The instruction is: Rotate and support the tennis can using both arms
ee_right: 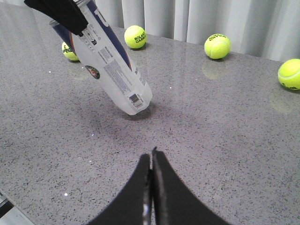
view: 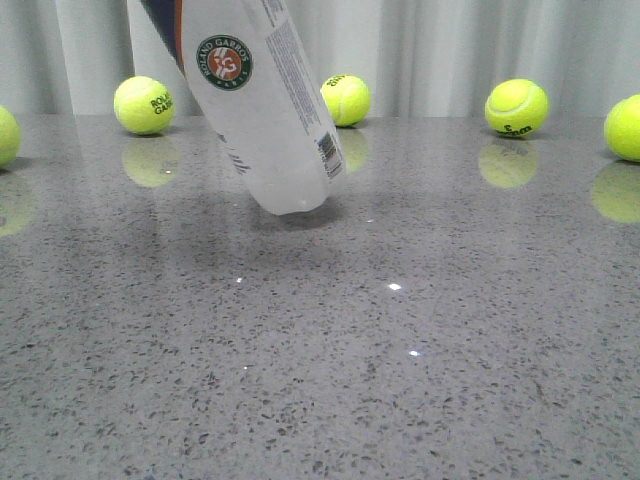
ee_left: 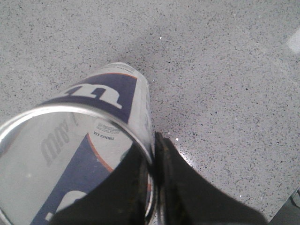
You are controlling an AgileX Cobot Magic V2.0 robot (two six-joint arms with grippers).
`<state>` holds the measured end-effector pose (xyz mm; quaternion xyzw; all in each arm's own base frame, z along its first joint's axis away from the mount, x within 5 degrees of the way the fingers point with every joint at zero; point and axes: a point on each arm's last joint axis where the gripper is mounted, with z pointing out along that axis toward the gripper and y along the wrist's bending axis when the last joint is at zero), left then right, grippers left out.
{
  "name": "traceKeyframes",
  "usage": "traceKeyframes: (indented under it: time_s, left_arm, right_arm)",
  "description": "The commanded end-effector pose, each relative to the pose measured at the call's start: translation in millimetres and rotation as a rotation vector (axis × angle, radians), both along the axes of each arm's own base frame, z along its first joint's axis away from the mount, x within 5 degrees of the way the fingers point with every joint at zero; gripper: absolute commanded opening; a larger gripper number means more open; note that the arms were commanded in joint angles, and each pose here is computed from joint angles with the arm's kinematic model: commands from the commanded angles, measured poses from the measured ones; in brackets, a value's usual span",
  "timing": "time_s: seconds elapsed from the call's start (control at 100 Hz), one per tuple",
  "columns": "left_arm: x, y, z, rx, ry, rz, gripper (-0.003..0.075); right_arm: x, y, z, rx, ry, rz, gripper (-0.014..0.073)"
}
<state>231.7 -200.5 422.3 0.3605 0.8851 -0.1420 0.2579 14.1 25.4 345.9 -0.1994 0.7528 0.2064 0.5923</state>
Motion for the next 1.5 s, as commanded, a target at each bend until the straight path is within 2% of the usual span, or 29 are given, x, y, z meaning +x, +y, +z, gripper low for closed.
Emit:
traceKeyframes:
  time_s: [0.0, 0.11, 0.33, 0.44, 0.55, 0.74, 1.16, 1.28, 1.35, 1.49]
  left_arm:
    - [-13.1, 3.7, 18.9, -0.054, -0.027, -0.032, -0.0013]
    - [-13.1, 3.7, 18.9, -0.054, -0.027, -0.032, 0.0056]
    - [-10.7, 1.8, 16.7, -0.052, -0.024, -0.031, 0.0309]
    - [-6.8, -2.5, 13.5, -0.055, -0.012, -0.033, 0.0350]
    - [-1.7, -10.2, 16.5, -0.086, -0.002, -0.043, 0.0350]
    - [2.5, -24.5, 31.9, -0.211, -0.003, -0.071, 0.0350]
    - [12.3, -35.8, 37.0, -0.291, -0.036, -0.071, 0.0349]
    - [11.4, -34.9, 44.9, -0.320, -0.106, -0.090, 0.0344]
    - [9.2, -30.4, 55.9, -0.356, -0.176, -0.076, 0.0288]
    - [-0.8, -15.6, 73.3, -0.416, -0.312, -0.041, 0.0044]
  right_arm:
    - [1.3, -0.1, 12.8, 0.046, -0.065, -0.014, -0.0059]
    - [1.3, -0.1, 12.8, 0.046, -0.065, -0.014, -0.0059]
    - [1.3, -0.1, 12.8, 0.046, -0.065, -0.014, -0.0059]
    - [1.3, -0.1, 12.8, 0.046, -0.065, -0.014, -0.0059]
    - [1.3, -0.1, 12.8, 0.046, -0.065, -0.014, -0.0059]
    - [1.3, -0.1, 12.8, 0.046, -0.065, -0.014, -0.0059]
    - [1.3, -0.1, 12.8, 0.046, -0.065, -0.014, -0.0059]
    - [1.3, -0.1, 12.8, 0.046, -0.065, -0.014, -0.0059]
    - [1.3, -0.1, 12.8, 0.046, -0.065, -0.014, -0.0059]
    - [1.3, -0.1, 12.8, 0.046, -0.065, -0.014, -0.0059]
